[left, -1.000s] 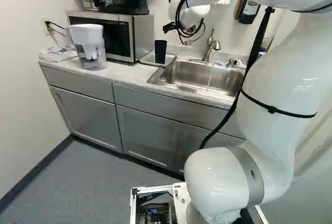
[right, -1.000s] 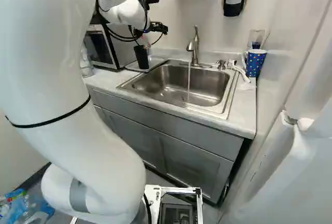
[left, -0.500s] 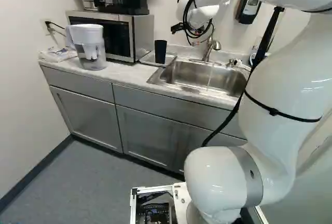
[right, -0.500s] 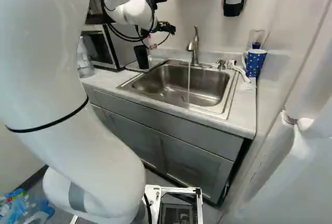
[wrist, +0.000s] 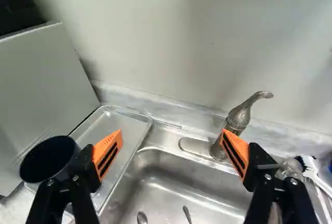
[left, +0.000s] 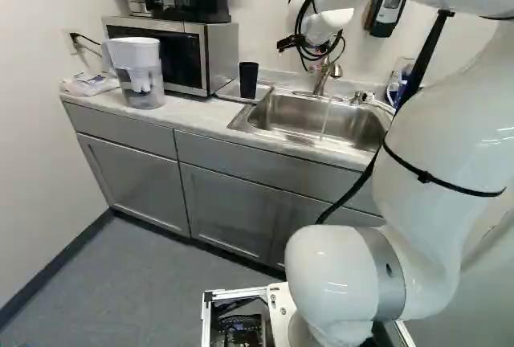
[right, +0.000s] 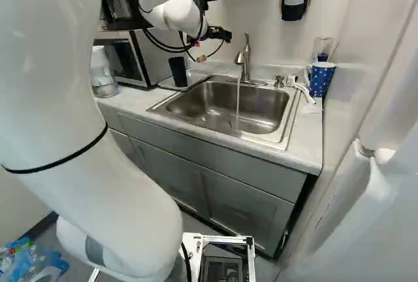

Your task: Rinse the cup and place it in the tray

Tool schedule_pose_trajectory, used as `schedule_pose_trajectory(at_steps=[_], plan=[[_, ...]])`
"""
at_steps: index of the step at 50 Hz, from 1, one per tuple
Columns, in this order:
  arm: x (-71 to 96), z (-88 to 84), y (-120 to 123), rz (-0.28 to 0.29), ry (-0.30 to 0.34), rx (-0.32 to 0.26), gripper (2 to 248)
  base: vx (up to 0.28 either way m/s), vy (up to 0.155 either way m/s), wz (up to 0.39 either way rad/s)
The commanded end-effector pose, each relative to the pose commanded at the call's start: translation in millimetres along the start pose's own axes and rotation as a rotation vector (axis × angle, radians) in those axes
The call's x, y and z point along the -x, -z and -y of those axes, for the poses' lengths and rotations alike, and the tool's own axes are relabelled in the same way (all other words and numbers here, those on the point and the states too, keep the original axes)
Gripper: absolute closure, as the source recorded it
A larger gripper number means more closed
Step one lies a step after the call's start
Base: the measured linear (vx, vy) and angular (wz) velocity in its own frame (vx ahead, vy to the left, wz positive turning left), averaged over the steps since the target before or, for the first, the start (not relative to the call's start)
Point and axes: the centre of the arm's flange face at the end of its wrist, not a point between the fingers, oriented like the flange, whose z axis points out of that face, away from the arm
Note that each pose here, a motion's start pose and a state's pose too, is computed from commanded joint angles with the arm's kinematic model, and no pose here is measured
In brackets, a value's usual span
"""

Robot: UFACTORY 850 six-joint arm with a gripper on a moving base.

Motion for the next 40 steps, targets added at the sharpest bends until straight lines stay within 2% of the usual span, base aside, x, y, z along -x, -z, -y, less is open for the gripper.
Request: schedule_pose_trajectory(at_steps=[12, 19, 40], plan=[[-0.3, -18.1, 3.3, -0.026, -0.011, 0.034, 3, 0.000, 0.000, 0.000], [-1.9, -18.8, 2.6, -0.042, -0.012, 0.036, 3, 0.000, 0.000, 0.000], [-2.9, -19.5, 0.0, -0.042, -0.012, 0.037, 3, 0.000, 0.000, 0.000]])
